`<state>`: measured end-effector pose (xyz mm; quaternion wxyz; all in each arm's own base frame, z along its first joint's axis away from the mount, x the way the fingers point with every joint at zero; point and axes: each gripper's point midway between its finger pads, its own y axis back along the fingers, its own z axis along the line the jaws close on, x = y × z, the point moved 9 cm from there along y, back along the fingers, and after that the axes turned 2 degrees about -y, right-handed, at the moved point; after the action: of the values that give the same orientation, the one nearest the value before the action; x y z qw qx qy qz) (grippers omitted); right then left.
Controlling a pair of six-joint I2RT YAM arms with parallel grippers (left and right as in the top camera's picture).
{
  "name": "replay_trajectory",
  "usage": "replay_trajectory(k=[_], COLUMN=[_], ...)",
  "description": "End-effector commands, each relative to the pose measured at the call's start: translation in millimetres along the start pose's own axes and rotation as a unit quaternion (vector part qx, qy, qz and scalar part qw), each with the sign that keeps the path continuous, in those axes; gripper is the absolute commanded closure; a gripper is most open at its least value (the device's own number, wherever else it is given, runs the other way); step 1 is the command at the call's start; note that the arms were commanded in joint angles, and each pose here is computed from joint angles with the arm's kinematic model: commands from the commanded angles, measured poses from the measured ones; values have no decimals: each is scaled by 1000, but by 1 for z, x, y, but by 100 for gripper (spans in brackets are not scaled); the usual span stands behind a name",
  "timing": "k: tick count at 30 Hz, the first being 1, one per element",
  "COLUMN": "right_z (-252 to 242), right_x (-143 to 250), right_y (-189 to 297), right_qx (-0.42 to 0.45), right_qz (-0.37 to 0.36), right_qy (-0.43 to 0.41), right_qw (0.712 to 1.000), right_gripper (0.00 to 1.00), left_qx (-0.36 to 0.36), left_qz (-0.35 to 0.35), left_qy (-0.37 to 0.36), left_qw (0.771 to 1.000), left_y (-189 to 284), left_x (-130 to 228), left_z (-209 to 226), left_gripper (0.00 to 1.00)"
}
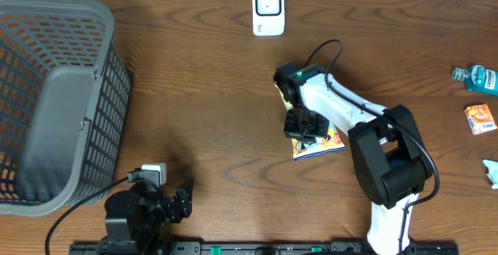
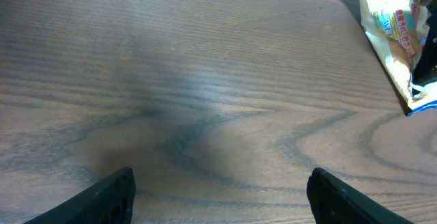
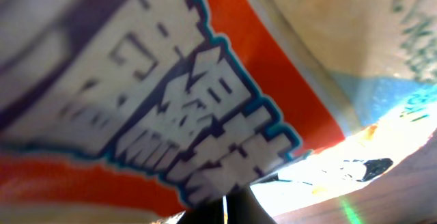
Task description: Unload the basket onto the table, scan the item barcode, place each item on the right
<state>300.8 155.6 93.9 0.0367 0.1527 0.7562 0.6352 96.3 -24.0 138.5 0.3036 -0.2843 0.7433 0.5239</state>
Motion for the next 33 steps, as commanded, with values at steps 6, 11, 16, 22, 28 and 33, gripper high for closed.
replay_trajectory(k=[6,11,16,22,28,33], right_z=[2,8,19,22,23,1], right_x=[-17,-24,-31,-32,-38,-33], right_y=[89,56,-8,-44,27,96], right_qx=[-88,-70,-48,-14,-52,-58], right_qz=[-129,-128,-98,-55,-101,-174], right_qy=[27,24,26,23,39,24], right_qw=[987,989,994,998,993,983], right_gripper=[96,98,99,99,99,81], left_qx=[5,5,5,5,5,5], left_qz=[3,3,3,3,5,4], left_qy=[4,4,4,4,5,5], left_qw=[1000,1000,1000,1000,1000,1000], left_y=[1,1,1,1,1,1], left_x=[1,1,1,1,2,2], left_z=[-1,-1,-1,-1,-1,-1], left_gripper=[20,19,20,20,20,19])
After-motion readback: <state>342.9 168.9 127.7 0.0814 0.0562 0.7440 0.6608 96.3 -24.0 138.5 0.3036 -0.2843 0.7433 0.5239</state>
